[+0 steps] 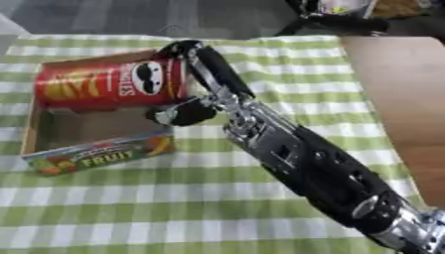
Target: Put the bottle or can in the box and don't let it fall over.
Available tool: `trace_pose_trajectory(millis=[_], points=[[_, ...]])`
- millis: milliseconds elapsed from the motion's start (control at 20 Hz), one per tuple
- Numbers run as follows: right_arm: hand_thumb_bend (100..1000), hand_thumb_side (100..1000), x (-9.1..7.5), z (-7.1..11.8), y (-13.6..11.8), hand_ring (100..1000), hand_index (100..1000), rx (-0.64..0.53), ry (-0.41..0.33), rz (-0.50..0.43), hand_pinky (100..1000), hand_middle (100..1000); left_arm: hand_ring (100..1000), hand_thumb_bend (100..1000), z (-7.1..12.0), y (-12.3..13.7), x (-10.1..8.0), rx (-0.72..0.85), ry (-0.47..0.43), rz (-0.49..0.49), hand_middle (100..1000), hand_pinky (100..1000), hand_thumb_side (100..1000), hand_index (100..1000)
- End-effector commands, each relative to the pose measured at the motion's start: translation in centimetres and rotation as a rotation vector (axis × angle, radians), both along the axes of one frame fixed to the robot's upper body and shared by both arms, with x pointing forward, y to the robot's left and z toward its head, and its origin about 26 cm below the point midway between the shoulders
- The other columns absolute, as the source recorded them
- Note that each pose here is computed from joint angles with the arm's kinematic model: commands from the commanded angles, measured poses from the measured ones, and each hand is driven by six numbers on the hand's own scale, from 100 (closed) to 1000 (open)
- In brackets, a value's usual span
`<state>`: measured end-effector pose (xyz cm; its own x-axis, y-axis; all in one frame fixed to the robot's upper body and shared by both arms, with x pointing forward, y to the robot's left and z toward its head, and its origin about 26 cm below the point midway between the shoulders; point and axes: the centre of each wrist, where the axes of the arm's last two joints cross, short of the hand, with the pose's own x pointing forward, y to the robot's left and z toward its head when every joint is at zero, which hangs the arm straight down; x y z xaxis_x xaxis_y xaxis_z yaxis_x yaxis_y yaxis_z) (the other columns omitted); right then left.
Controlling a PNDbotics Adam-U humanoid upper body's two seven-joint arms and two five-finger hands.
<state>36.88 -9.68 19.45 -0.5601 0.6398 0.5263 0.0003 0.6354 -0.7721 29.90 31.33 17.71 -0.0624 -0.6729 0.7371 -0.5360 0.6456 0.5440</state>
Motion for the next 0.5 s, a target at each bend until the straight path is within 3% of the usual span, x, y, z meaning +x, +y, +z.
trace_pose_trajectory(millis=[50, 200, 500], points=[[871, 264, -0.32, 1.4, 0.12, 917, 851, -0.031, -0.041, 0.036, 725, 787, 625, 100, 1.22, 0.34, -0.16, 0.022, -0.038, 0.005, 623, 624, 640, 726], [909, 296, -0.27, 1.45, -0.03, 976, 894, -0.045, -0.038, 0.043, 767, 834, 625, 100, 1.17, 0.38, -0.16, 0.021, -0.036, 0.007, 623, 624, 641, 726], [918, 303, -0.26, 1.62, -0.29, 982, 904, -0.034, -0.036, 0.045, 770, 838, 624, 100, 1.11, 0.42, -0.18, 0.021, -0.034, 0.009, 622, 625, 640, 727]])
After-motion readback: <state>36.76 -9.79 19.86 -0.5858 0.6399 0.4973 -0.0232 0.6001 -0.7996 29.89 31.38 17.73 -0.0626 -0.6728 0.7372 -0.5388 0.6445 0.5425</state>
